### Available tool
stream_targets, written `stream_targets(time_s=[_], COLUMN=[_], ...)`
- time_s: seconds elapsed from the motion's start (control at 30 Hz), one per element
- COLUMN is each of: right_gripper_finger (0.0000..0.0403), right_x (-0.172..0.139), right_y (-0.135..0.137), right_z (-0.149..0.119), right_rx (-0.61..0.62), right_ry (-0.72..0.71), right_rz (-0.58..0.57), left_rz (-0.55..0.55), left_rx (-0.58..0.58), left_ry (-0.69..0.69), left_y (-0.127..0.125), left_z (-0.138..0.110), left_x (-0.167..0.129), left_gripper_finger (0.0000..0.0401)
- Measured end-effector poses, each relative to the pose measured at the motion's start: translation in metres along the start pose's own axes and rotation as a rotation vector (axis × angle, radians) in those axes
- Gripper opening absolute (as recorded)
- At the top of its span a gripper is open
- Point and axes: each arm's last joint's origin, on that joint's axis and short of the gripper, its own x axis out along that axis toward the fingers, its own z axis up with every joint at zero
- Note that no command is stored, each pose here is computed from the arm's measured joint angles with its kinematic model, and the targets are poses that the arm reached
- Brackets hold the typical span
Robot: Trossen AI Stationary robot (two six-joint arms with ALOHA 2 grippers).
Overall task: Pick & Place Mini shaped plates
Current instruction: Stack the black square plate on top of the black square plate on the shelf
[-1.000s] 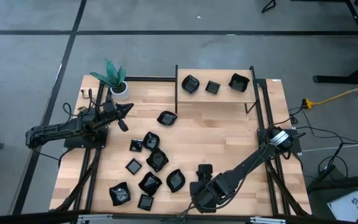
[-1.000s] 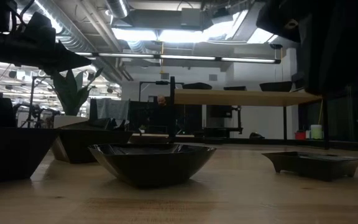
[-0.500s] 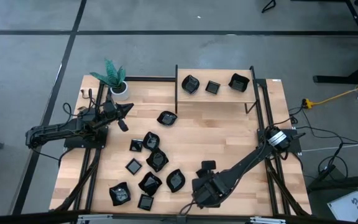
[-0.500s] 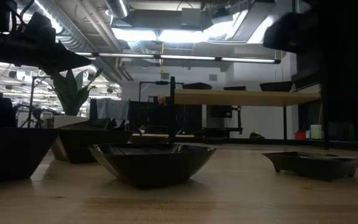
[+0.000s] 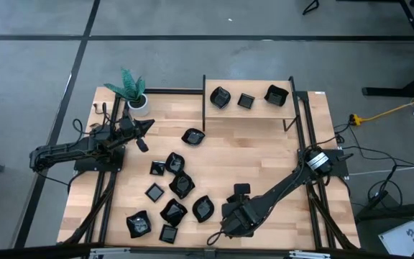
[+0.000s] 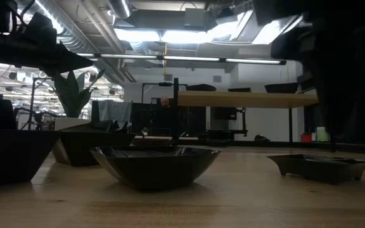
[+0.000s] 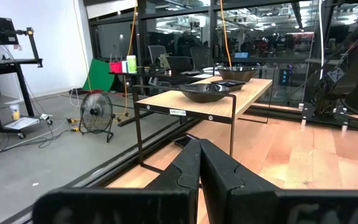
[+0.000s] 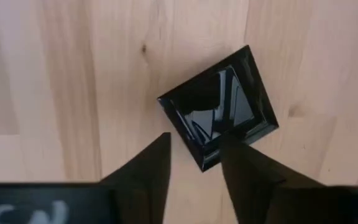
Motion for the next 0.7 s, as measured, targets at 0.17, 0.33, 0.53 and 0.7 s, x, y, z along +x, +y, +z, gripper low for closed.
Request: stream_targets(time_s=[0.17,0.33,0.53,0.7], right_gripper_finger=[0.0176,0.0174,0.0156,0.0149], right_x=[0.007,0.012,0.012,0.023], right_y=[0.002,0.004,0.004,0.007], right_z=[0.001,0.001,0.001,0.002], right_rx=[-0.047,-0.079,-0.105,-0.111], right_ry=[0.007,0.018,0.018,0.042], right_rz=[-0.005,-0.011,-0.013,-0.025], left_rz=[0.0,0.0,0.0,0.0], left_rx=[0.0,0.0,0.0,0.0], left_ry=[0.0,0.0,0.0,0.0], left_y=[0.0,0.0,0.0,0.0], left_z=[0.0,0.0,0.0,0.0], left_x=[0.0,0.0,0.0,0.0], left_gripper_finger=[0.0004,0.0004,0.0004,0.0004])
